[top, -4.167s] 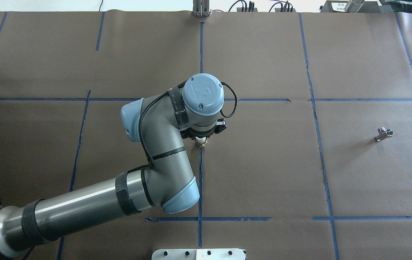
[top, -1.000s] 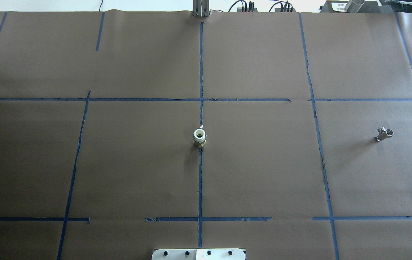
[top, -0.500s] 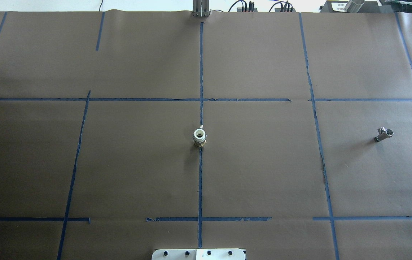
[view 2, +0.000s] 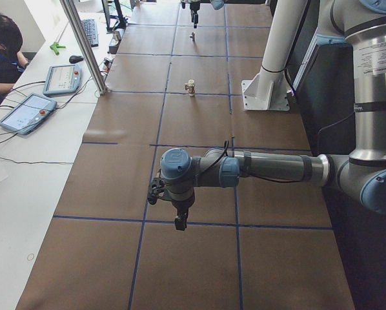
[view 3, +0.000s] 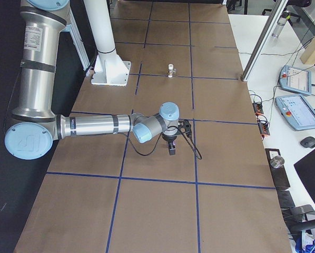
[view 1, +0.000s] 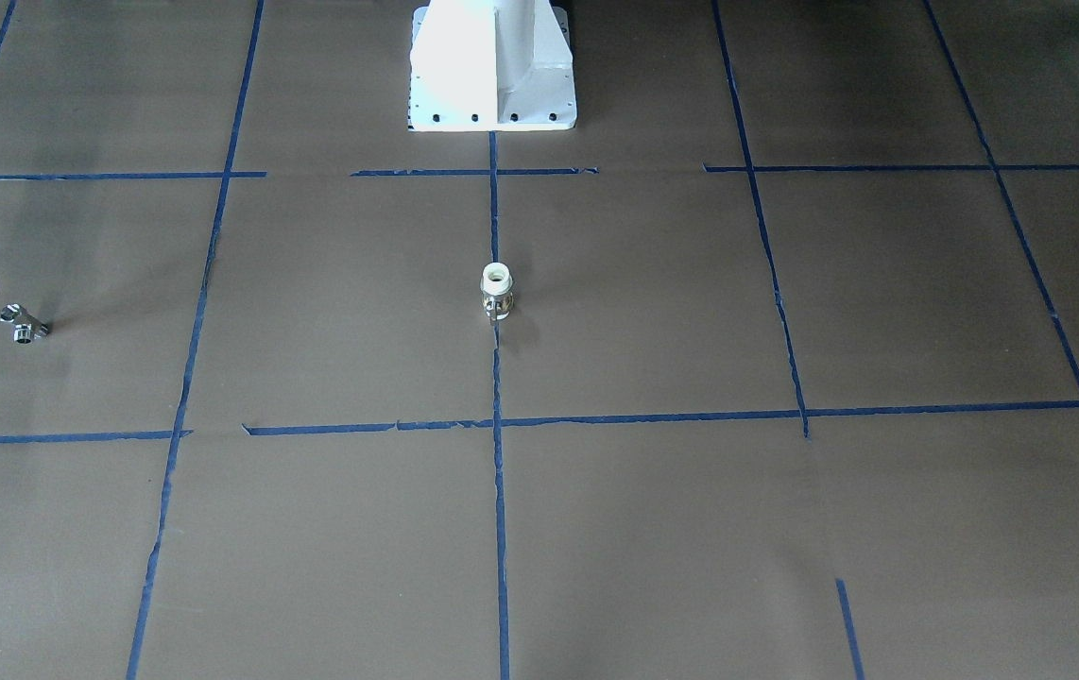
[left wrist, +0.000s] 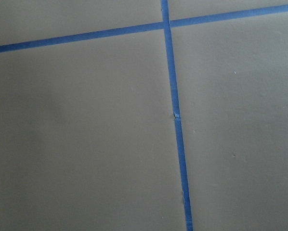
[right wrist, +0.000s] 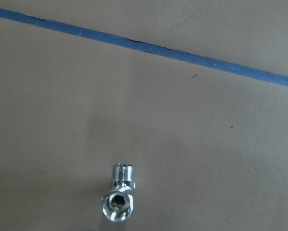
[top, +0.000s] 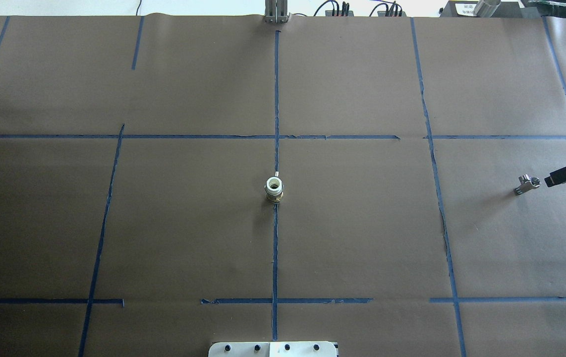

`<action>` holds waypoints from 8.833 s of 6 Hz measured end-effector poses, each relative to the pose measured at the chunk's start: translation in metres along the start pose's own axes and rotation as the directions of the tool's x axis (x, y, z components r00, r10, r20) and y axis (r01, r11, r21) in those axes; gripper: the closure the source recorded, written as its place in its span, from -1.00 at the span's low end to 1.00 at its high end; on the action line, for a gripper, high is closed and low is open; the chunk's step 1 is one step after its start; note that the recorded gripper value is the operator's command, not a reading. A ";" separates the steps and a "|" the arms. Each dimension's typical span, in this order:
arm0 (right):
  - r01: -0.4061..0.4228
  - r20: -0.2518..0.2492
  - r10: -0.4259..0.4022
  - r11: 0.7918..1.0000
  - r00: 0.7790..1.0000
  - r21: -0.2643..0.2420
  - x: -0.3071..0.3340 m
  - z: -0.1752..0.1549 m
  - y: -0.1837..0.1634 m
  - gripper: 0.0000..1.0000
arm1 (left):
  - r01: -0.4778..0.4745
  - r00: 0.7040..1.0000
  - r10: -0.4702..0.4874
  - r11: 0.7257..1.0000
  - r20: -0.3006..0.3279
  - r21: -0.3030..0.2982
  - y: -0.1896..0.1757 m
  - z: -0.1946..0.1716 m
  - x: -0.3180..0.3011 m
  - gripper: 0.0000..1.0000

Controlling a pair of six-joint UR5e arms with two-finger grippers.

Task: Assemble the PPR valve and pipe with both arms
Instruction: 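Lower the right gripper onto the chrome tee fitting and grasp it, then carry the chrome fitting with the right gripper above the pipe piece, then lower the chrome fitting onto the top of the pipe piece, then open the right gripper and withdraw the right arm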

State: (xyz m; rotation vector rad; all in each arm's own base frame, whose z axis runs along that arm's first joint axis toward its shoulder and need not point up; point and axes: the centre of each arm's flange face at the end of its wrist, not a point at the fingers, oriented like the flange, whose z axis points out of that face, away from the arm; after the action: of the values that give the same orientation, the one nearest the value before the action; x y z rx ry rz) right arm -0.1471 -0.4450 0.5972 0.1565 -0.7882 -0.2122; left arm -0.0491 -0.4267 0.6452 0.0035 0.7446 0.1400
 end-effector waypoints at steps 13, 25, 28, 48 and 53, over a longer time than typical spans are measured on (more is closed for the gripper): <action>0.024 -0.010 -0.024 1.000 1.000 0.001 -0.044 0.002 -0.026 1.00 | -0.012 1.000 0.012 1.000 0.004 0.013 -0.004 0.003 -0.002 -1.00; -0.697 0.070 0.697 0.717 0.714 -0.029 -0.552 -0.079 -0.124 1.00 | -0.035 0.997 0.039 0.998 -0.066 0.056 -0.008 0.001 0.007 -1.00; -0.782 0.036 0.781 0.624 0.623 -0.009 -0.589 -0.068 -0.140 1.00 | -0.039 0.997 0.043 0.998 -0.068 0.054 -0.006 0.004 0.005 -1.00; -0.761 -0.029 0.762 0.648 0.647 0.036 -0.619 -0.027 -0.148 -1.00 | -0.030 0.997 0.032 0.999 -0.069 0.040 -0.004 0.010 -0.001 -1.00; -0.652 -0.065 0.650 0.758 0.757 -0.016 -0.499 -0.115 -0.229 -1.00 | 0.005 0.998 -0.005 1.000 -0.062 0.003 -0.004 0.029 -0.019 -1.00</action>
State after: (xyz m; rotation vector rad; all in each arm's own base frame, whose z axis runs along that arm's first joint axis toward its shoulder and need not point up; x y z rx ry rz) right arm -0.4367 -0.5362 0.1258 -0.1567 -0.7393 0.4465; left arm -0.0426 -0.4321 0.6788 0.0001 0.8064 0.1351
